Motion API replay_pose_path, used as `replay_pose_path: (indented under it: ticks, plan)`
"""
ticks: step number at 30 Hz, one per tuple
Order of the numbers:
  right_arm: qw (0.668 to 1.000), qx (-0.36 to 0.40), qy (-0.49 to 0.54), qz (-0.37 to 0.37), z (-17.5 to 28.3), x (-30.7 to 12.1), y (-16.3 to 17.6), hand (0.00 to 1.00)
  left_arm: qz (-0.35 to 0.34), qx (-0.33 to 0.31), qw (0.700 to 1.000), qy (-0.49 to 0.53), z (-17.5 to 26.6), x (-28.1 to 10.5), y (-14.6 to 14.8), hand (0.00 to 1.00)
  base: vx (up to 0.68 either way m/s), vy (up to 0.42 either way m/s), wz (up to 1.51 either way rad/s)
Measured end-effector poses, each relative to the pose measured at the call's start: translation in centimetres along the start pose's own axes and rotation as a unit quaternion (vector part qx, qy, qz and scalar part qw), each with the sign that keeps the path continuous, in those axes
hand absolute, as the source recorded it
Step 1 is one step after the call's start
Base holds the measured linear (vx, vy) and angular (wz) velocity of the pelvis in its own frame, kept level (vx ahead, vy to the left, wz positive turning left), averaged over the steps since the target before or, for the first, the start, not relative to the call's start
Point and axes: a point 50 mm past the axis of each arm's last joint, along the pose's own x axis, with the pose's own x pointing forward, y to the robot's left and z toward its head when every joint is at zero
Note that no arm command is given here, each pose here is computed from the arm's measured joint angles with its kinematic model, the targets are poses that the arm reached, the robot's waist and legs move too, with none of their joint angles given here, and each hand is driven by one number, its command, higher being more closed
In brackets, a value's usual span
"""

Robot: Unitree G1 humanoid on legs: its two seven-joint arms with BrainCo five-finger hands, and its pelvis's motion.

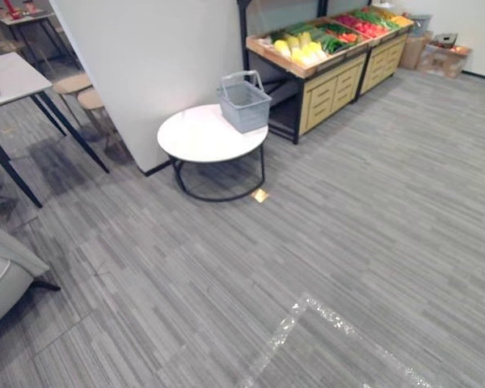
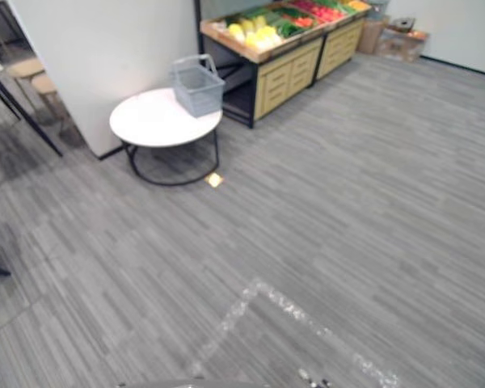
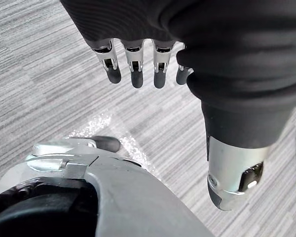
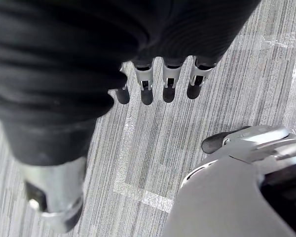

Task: Pick vegetable in the basket

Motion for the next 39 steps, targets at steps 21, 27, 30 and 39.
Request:
replay_pose_path:
  ticks: [21,27,30,39]
  plan:
    - [1.000,-0.019,-0.001,-0.009,-0.1,-0.1,-0.2,0.00,0.011,-0.009,1.000,-0.021,0.5,0.0,0.0,0.00,-0.02,-0.004,0.00]
    - [1.000,-0.024,-0.002,-0.011,0.2,0.0,-0.1,0.00,0.013,-0.027,0.999,-0.019,0.7,0.1,0.0,0.00,0.09,-0.014,-0.05]
    - [0.999,-0.039,-0.014,-0.012,1.1,0.3,0.4,0.00,0.019,-0.036,0.999,-0.030,1.6,0.3,0.0,0.00,0.08,-0.032,-0.16]
    - [0.990,-0.102,-0.092,0.014,5.1,0.6,2.1,0.00,0.024,-0.154,0.983,-0.094,4.3,0.4,-0.9,0.00,0.07,-0.039,-0.03]
